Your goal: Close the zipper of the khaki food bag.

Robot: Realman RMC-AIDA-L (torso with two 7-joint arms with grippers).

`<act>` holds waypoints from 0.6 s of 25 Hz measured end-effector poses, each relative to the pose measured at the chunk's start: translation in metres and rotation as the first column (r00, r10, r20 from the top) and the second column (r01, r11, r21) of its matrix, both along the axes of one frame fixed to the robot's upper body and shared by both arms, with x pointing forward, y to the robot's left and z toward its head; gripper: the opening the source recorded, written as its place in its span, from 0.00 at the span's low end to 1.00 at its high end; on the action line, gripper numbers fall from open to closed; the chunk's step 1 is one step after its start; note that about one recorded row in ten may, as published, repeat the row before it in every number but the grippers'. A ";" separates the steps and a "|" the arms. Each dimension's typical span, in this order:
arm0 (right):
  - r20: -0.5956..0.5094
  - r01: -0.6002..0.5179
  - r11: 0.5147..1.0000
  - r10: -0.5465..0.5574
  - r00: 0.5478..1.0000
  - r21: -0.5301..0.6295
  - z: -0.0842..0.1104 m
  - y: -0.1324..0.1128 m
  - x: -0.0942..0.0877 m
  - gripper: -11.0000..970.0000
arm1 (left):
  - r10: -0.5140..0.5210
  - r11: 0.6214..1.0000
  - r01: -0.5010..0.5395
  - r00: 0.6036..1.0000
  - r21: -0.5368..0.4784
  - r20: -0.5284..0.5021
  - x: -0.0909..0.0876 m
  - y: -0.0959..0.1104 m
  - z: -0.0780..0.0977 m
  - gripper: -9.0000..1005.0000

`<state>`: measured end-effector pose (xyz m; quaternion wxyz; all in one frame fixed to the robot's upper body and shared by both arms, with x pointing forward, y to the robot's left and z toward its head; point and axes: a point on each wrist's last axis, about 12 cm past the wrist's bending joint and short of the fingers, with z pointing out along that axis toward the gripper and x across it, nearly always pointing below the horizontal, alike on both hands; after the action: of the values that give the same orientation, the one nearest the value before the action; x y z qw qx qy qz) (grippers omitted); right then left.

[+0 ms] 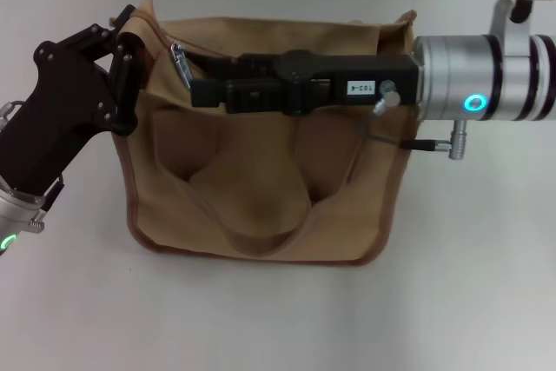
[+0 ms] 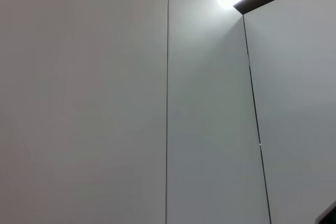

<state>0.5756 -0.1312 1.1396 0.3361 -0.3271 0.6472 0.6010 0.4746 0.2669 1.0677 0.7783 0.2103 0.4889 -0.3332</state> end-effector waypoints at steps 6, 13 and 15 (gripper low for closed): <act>0.124 0.019 0.999 -0.025 0.992 0.049 -0.004 -0.016 -0.010 0.84 | 0.001 1.000 -0.001 1.000 0.001 0.000 0.000 0.000 0.000 0.03; 0.204 0.036 0.992 -0.060 0.977 0.123 -0.007 -0.028 -0.019 0.84 | 0.001 1.000 -0.001 1.000 0.000 0.001 0.000 0.000 0.000 0.04; 0.196 0.019 0.992 -0.043 0.980 0.122 -0.005 -0.026 -0.020 0.84 | -0.001 1.000 0.001 1.000 0.000 0.002 0.001 0.000 0.000 0.04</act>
<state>0.5560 -0.1571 1.1344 0.4270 -0.3544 0.5784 0.5979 0.4752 0.2666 1.0682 0.7786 0.2110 0.4879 -0.3335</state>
